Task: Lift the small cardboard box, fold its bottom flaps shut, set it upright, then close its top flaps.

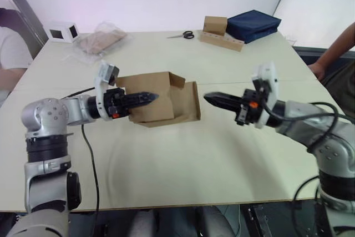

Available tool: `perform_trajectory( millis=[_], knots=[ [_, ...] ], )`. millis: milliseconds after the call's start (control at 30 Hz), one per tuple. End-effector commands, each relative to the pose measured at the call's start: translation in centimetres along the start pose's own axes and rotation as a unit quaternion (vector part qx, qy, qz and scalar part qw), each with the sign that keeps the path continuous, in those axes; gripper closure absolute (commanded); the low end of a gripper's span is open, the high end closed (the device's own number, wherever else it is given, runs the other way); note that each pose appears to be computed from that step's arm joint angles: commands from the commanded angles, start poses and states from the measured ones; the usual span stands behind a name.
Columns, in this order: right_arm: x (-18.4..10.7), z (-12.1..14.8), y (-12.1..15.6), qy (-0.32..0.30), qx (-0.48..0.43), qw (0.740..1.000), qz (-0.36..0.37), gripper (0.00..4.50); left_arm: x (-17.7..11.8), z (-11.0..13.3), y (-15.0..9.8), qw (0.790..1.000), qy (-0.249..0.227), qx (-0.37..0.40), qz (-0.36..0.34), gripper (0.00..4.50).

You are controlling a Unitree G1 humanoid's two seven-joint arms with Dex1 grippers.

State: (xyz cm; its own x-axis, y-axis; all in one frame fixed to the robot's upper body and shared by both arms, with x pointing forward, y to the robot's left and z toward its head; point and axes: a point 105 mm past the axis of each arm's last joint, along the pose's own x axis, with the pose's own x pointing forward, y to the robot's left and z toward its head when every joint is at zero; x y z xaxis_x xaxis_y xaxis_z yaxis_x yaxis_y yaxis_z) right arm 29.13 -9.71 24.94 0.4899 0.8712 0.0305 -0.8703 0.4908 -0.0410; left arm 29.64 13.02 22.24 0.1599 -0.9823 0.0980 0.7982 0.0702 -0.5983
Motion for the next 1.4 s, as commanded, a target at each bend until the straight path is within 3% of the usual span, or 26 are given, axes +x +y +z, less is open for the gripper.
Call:
perform_trajectory(
  millis=[33, 467, 933, 1400],
  knots=[
    [1.2, 1.8, -0.4, -0.037, -0.021, 0.999, -0.002, 4.50, 0.2, 0.2, -1.3, 0.999, 0.011, 0.051, -0.017, 4.46],
    [4.0, 1.2, 0.5, -0.026, -0.040, 0.997, 0.057, 4.50, 0.8, 0.7, -1.7, 0.996, 0.009, 0.089, -0.031, 4.46],
    [5.8, 0.5, 3.1, -0.028, -0.043, 0.993, 0.102, 4.50, 1.8, -0.2, -1.8, 0.996, 0.015, 0.074, -0.050, 4.46],
    [4.4, 1.2, 2.3, -0.023, -0.062, 0.994, 0.088, 4.50, 0.9, 0.4, -0.9, 0.996, -0.002, 0.092, -0.014, 4.46]
  ],
)
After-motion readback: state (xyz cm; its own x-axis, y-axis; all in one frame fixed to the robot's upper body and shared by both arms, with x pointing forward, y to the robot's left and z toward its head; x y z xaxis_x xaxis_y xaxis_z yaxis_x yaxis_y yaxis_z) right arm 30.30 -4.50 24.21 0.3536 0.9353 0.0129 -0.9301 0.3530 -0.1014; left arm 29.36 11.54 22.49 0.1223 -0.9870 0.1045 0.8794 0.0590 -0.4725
